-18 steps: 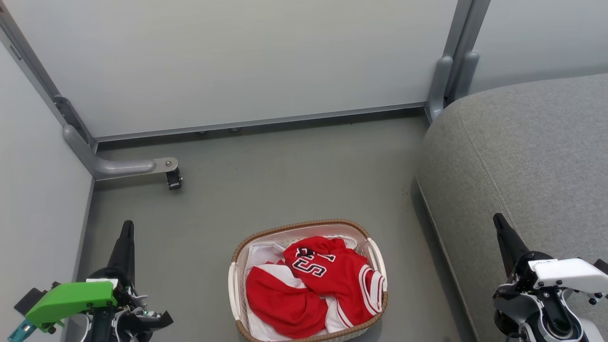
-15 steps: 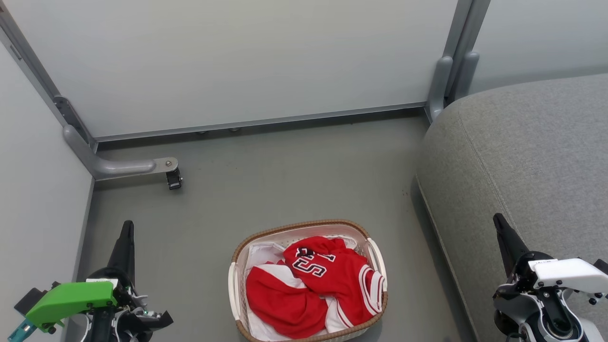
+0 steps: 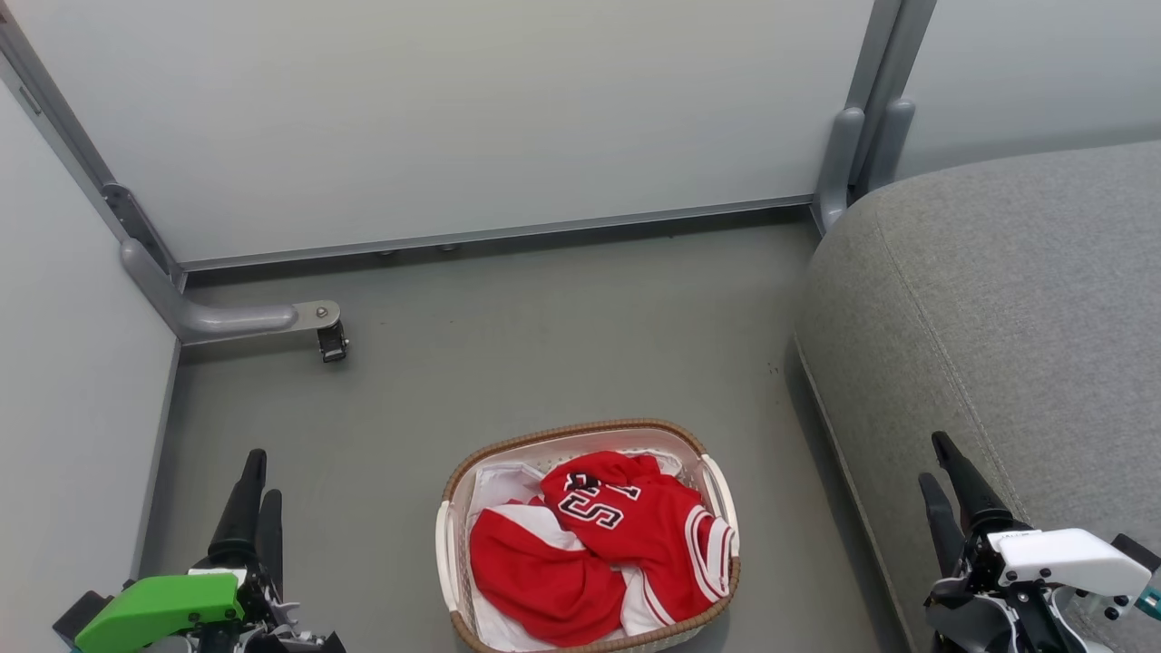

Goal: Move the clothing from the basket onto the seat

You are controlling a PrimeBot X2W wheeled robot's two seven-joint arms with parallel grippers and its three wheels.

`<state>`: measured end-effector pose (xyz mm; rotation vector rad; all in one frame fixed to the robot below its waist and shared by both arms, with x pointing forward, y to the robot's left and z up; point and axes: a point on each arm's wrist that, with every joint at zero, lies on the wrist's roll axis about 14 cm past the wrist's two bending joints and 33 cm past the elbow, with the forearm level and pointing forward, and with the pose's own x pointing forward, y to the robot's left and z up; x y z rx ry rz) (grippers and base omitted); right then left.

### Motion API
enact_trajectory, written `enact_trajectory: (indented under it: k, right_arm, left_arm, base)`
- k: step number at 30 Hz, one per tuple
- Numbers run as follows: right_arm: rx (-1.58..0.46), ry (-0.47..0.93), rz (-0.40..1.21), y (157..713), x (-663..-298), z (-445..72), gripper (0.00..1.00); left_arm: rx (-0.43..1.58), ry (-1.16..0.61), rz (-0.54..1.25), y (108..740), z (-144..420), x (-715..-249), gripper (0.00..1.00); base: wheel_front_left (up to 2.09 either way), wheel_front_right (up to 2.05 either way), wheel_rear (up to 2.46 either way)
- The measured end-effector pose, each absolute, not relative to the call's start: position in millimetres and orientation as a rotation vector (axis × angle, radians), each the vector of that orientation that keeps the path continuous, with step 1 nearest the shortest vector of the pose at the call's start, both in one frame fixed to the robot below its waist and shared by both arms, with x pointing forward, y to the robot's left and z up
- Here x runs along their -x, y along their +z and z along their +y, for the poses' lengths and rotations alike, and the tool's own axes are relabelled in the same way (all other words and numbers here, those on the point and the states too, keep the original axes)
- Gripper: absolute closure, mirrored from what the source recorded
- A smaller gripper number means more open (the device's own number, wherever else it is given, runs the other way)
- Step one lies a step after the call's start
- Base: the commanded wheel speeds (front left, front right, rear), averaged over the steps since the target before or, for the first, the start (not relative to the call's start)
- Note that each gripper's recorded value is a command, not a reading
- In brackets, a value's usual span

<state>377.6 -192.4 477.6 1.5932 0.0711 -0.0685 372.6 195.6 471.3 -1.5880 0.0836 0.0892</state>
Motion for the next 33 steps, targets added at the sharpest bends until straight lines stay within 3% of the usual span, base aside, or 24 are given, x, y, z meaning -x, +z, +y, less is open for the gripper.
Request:
enact_trajectory:
  k: [17,33]
  right_arm:
    - [-1.494,-0.094,0.053,476.6,-377.7,-190.4,0.0]
    - [-1.222,-0.067,0.01,491.0,-382.2,-192.2,0.0]
  left_arm:
    - [1.505,0.085,0.037,481.1,192.4,-370.4,0.0]
    - [1.247,0.052,0.005,494.4,187.8,-370.7,0.0]
  base:
    - [0.0,0.0,0.0]
    - [0.0,0.0,0.0]
